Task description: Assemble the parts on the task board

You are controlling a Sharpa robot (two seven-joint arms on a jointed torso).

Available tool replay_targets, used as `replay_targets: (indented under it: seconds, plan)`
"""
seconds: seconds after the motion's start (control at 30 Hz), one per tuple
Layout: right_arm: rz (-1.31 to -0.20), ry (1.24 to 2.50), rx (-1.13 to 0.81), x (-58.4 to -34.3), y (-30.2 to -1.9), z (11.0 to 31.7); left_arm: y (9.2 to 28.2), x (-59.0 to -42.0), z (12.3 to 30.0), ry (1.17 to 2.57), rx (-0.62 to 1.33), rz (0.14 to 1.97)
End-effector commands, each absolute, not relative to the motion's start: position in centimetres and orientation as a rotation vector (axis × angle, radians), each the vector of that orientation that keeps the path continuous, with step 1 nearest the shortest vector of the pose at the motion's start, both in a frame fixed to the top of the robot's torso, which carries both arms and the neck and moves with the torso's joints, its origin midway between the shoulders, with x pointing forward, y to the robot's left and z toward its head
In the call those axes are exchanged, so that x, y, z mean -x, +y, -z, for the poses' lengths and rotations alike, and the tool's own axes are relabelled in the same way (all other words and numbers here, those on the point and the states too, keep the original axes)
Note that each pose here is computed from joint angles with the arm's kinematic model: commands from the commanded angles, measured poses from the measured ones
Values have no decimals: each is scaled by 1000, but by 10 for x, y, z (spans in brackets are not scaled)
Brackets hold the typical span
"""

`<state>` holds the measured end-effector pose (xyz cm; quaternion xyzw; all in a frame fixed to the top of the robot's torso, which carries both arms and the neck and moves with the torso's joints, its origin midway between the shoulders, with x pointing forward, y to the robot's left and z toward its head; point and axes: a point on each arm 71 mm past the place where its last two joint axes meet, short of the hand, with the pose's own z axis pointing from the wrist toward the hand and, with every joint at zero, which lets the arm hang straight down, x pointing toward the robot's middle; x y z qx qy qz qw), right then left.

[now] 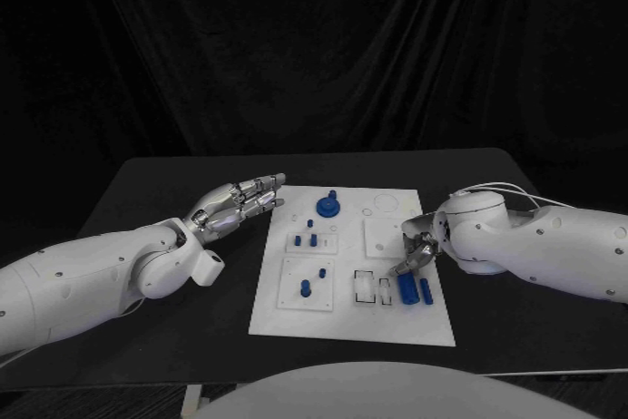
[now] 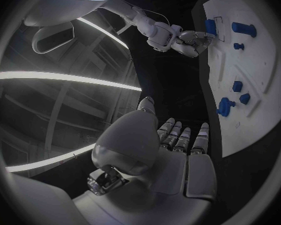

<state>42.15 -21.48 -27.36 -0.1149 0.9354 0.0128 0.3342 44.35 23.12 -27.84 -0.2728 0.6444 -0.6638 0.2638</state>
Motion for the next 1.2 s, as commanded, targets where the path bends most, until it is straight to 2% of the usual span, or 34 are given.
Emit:
replay_targets:
  seconds: [0.03, 0.8, 1.2]
  plan:
    - [-24, 2476, 276, -419, -217, 276, 229, -443, 278, 1733, 743, 1814]
    - [-44, 2489, 244, -417, -217, 279, 228, -443, 278, 1742, 746, 1812]
    - [-63, 2451, 198, -418, -218, 277, 227, -443, 279, 1747, 747, 1811]
